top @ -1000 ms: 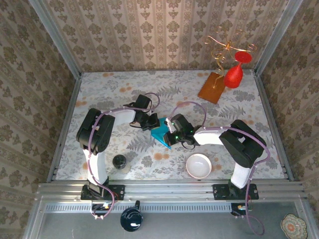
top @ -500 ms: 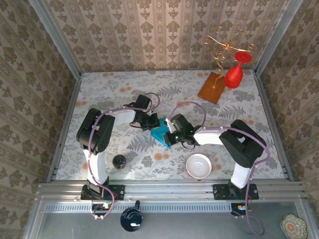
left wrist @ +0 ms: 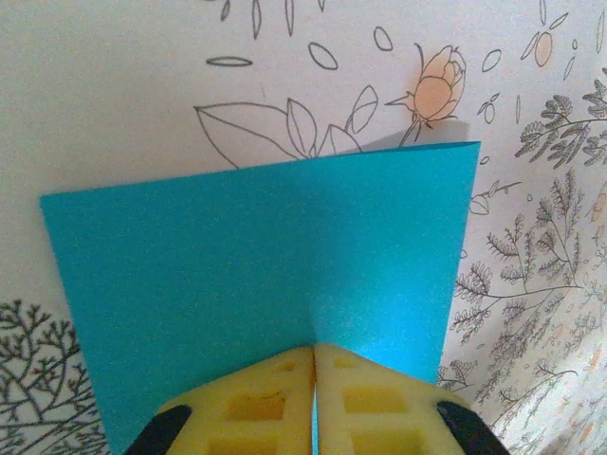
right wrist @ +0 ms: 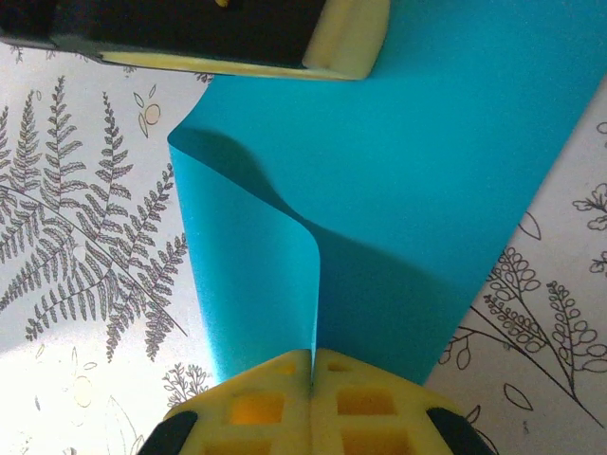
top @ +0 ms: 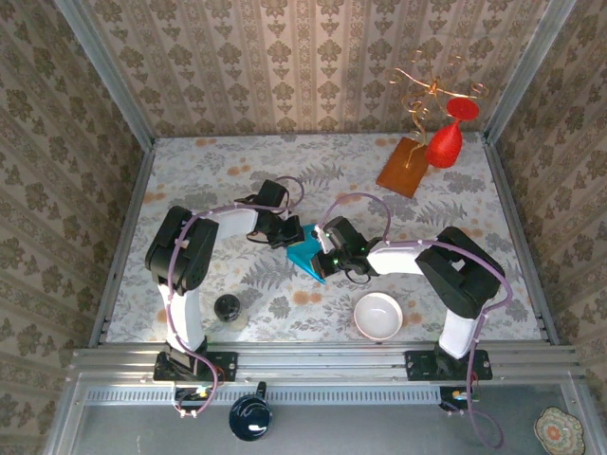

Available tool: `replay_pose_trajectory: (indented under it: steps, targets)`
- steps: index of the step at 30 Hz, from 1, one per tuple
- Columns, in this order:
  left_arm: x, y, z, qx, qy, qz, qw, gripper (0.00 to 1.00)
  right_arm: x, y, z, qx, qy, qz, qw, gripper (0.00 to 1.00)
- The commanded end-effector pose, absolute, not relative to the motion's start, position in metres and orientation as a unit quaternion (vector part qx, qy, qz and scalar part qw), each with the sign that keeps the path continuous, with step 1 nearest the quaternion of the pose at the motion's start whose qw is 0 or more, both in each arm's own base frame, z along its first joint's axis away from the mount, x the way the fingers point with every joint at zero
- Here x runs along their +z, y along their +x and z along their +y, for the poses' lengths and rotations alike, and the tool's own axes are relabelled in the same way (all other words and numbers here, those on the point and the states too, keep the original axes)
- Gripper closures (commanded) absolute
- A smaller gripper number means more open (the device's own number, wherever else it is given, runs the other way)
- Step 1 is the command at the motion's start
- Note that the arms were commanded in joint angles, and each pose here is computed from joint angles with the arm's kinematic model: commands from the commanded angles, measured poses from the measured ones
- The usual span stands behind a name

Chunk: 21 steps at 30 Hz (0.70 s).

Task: Fold a paper plane with a square sheet of paper (pick it up from the middle)
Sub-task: Third fold the triangle at the center of the table.

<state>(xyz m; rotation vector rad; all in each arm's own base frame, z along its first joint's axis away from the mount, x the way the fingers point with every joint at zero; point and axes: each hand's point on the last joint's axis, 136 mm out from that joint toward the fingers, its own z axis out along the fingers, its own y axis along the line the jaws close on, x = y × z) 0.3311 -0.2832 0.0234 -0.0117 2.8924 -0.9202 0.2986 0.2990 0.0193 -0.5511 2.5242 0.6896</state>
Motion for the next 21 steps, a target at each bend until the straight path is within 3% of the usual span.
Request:
replay_pose_trajectory:
  steps: [1,11,21]
  targets:
    - [0.045,0.330,-0.278,-0.295,-0.003,0.953,0.070,0.88,0.008,0.294,0.289,0.230,-0.196,0.930,0.209,1.00]
    - [0.070,0.319,-0.249,-0.302,-0.068,0.944,0.110,0.79,0.011,0.294,0.294,0.243,-0.194,0.928,0.204,1.00]
    - [0.078,0.289,-0.260,-0.353,-0.123,0.921,0.107,0.81,0.009,0.293,0.298,0.251,-0.184,0.931,0.193,1.00]
